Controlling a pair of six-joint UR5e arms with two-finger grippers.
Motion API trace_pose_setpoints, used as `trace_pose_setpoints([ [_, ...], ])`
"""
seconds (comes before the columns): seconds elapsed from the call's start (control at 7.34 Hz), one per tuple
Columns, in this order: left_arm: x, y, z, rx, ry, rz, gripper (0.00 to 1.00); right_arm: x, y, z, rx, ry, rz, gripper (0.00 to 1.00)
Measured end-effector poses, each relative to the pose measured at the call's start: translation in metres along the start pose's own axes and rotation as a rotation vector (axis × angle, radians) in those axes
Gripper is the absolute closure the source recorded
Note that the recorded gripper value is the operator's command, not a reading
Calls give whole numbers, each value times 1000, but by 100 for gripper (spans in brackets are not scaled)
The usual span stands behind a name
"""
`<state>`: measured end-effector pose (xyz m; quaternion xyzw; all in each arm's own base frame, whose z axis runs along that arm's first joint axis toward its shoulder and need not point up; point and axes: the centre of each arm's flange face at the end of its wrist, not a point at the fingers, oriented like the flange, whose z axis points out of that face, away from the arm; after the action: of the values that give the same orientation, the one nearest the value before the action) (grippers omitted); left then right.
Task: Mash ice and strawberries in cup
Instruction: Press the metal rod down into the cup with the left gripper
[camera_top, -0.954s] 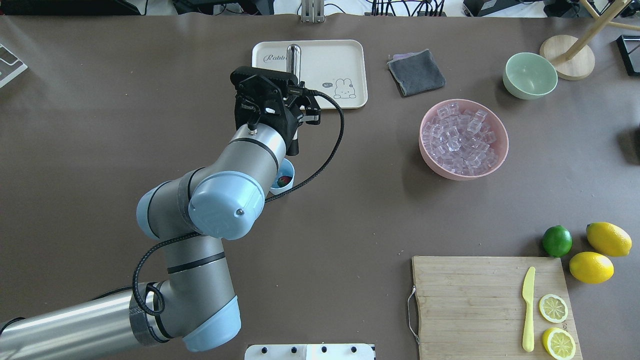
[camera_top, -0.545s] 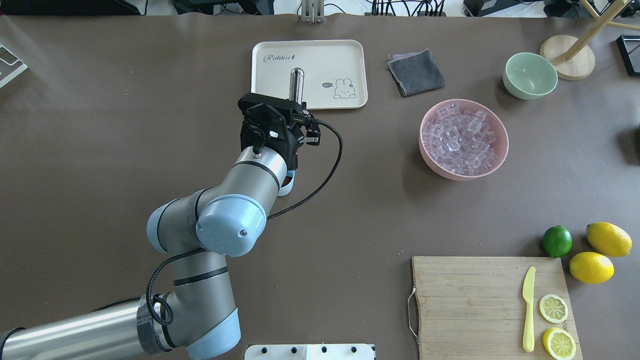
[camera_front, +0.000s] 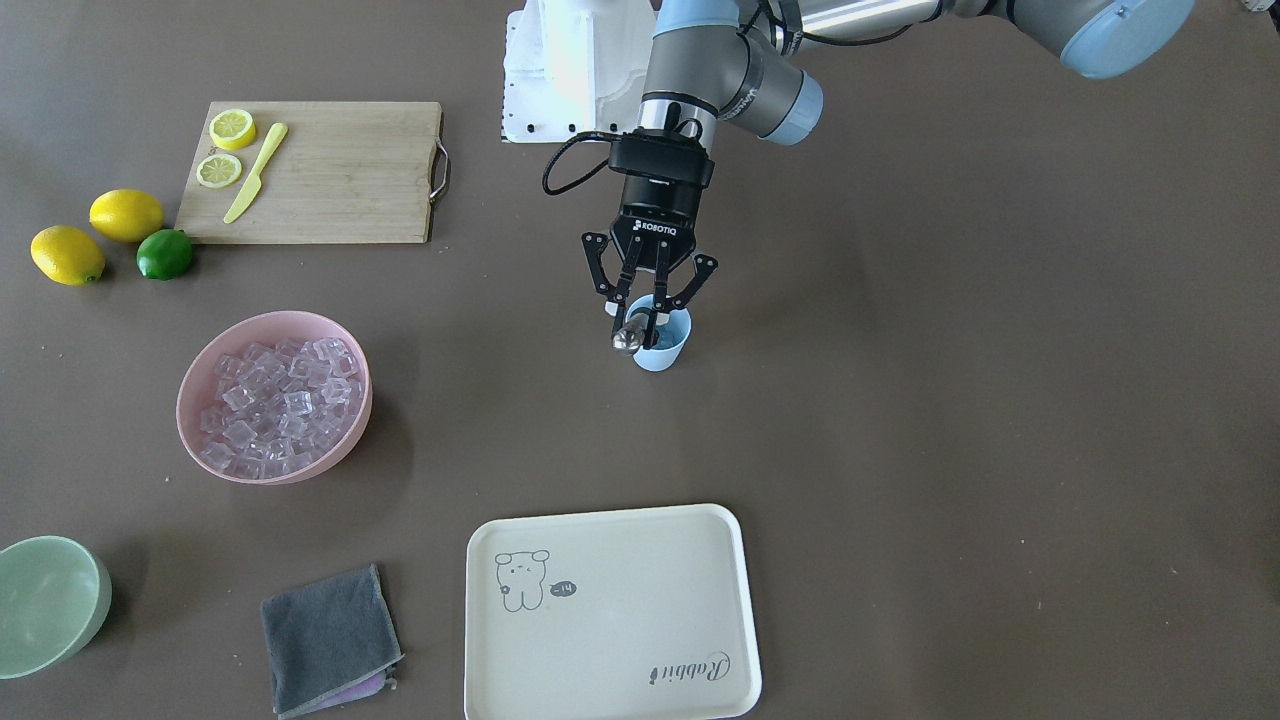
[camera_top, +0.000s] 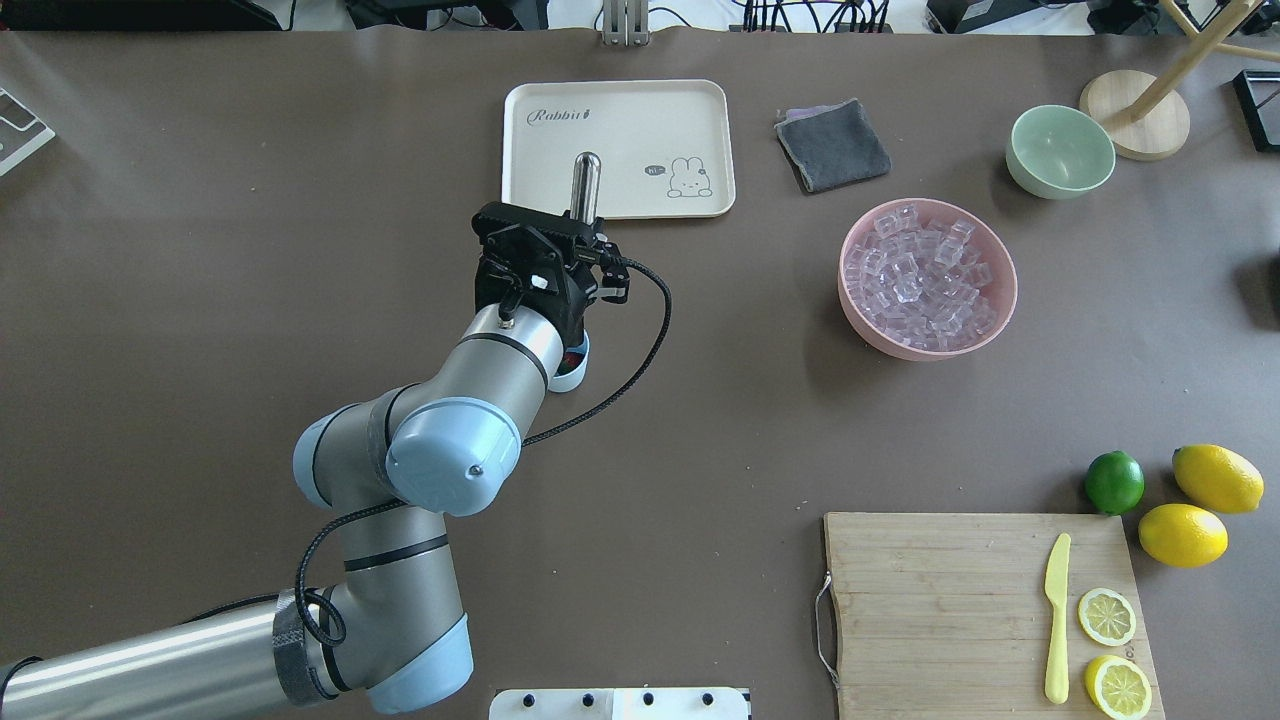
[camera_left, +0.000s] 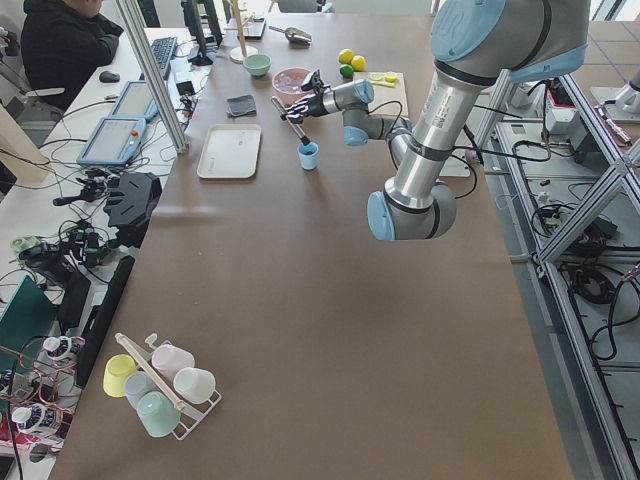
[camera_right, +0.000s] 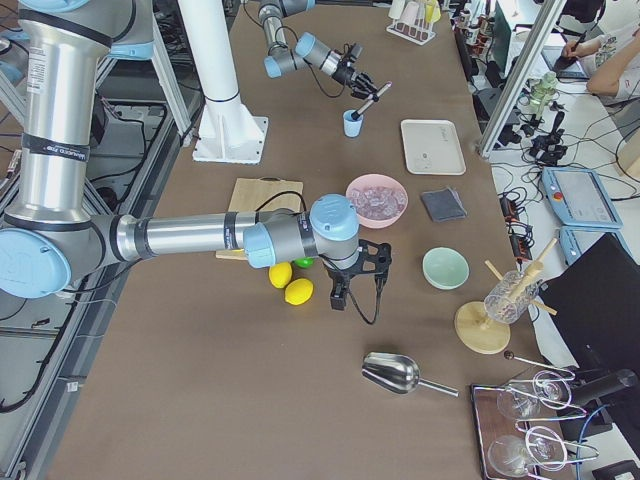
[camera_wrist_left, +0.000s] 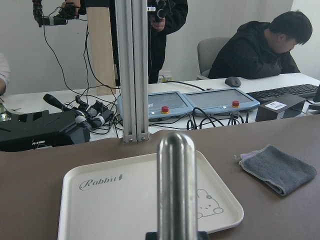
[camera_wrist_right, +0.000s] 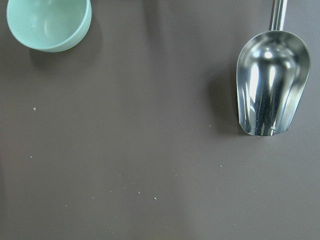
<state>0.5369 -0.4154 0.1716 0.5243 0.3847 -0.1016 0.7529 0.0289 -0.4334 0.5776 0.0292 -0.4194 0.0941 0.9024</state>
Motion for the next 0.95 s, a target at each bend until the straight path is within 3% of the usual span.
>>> trace_pose_setpoints([
  [0.55, -7, 17, 12, 13, 23, 2, 100, -10, -8, 0, 6, 0, -18, 1],
  [0.95, -18, -50, -1, 49, 68, 50, 100, -15, -12, -1, 13, 8, -29, 1],
])
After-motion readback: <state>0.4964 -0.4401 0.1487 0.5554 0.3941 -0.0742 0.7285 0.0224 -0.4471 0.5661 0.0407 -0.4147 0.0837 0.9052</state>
